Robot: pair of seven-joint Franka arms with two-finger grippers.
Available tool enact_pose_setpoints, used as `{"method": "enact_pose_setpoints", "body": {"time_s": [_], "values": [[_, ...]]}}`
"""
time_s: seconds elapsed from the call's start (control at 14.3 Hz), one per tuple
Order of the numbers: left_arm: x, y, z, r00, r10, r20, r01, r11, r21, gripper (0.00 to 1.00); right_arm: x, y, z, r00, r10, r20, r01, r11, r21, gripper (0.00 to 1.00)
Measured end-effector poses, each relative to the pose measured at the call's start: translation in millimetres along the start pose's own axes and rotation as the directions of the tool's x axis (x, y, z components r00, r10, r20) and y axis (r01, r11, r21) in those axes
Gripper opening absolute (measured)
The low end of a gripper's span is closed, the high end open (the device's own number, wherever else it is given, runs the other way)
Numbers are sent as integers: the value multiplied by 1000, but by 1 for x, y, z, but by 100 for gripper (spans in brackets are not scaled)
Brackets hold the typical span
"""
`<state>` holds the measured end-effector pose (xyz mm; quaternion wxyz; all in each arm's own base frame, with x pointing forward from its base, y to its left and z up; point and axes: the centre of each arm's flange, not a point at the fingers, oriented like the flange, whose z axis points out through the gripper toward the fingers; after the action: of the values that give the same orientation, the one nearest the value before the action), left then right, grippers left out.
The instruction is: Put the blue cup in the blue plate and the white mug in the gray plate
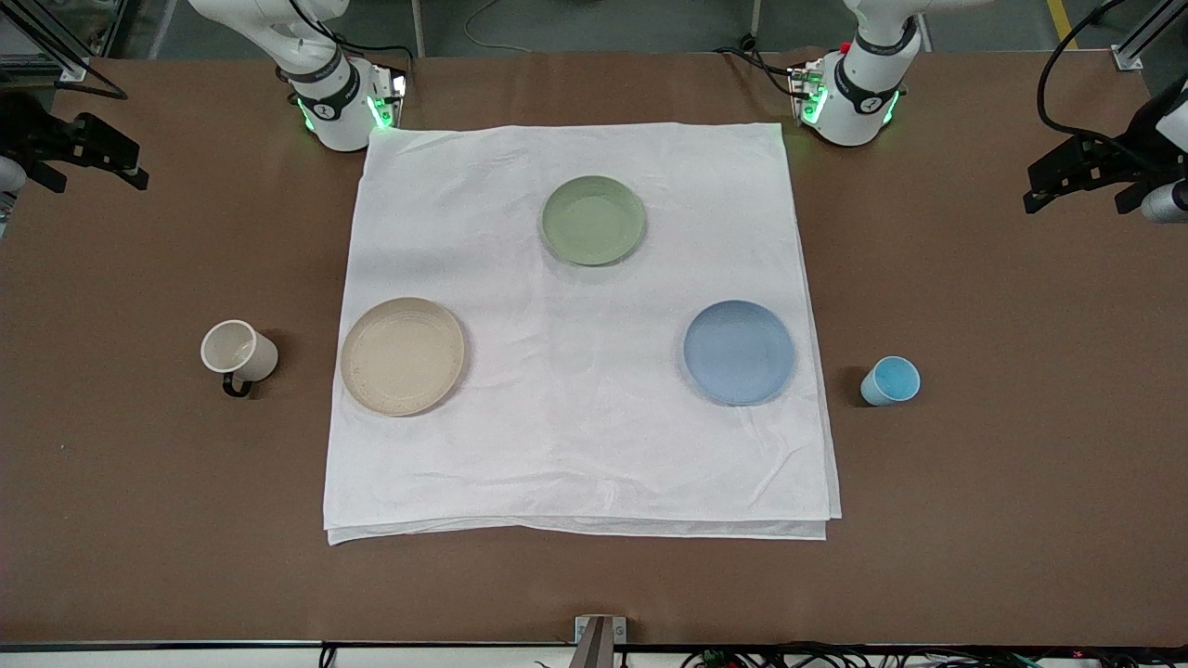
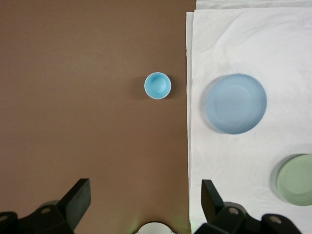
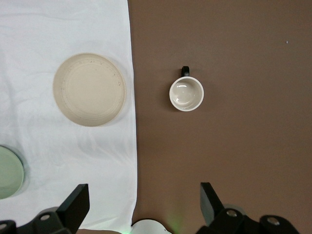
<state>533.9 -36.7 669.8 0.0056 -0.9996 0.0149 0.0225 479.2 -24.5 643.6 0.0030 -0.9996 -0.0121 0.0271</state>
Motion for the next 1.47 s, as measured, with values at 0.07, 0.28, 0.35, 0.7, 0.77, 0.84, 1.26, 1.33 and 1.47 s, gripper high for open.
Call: {"method": "enact_pose_setpoints", "body": {"time_s": [0.07, 0.28, 0.35, 0.7, 0.77, 0.84, 1.26, 1.33, 1.47], "values": [[0, 0, 0, 1000, 0, 0, 0, 1000, 0, 100, 0, 1, 0, 1000, 1, 0, -1, 1000, 0, 100], [3, 0, 5, 1000, 0, 9, 0, 1000, 0, 100, 0, 3, 0, 1000, 5, -3, -5, 1000, 1, 100], [8, -2, 11, 1000, -2, 18, 2, 1000, -1, 100, 0, 4, -1, 1000, 8, -5, -8, 1000, 2, 100], [59, -12, 88, 997, -14, 79, 13, 1000, 10, 100, 50, 17, 44, 1000, 27, -8, -27, 1000, -11, 100], [69, -13, 112, 996, -17, 89, 16, 1000, 11, 100, 78, 23, 75, 999, 32, -6, -33, 999, -21, 100], [76, -18, 138, 996, -24, 90, 23, 1000, 11, 100, 106, 31, 111, 999, 44, 8, -43, 999, -26, 100], [78, -32, 285, 999, -44, 29, 44, 999, 2, 97, 176, 90, 316, 989, 150, 6, -150, 989, 9, 100], [76, -33, 306, 999, -45, 27, 45, 999, 0, 96, 174, 92, 342, 987, 158, -10, -158, 987, 8, 100], [77, -38, 341, 998, -52, 29, 53, 999, -5, 78, 164, 91, 378, 986, 162, -29, -162, 987, 7, 100]]}}
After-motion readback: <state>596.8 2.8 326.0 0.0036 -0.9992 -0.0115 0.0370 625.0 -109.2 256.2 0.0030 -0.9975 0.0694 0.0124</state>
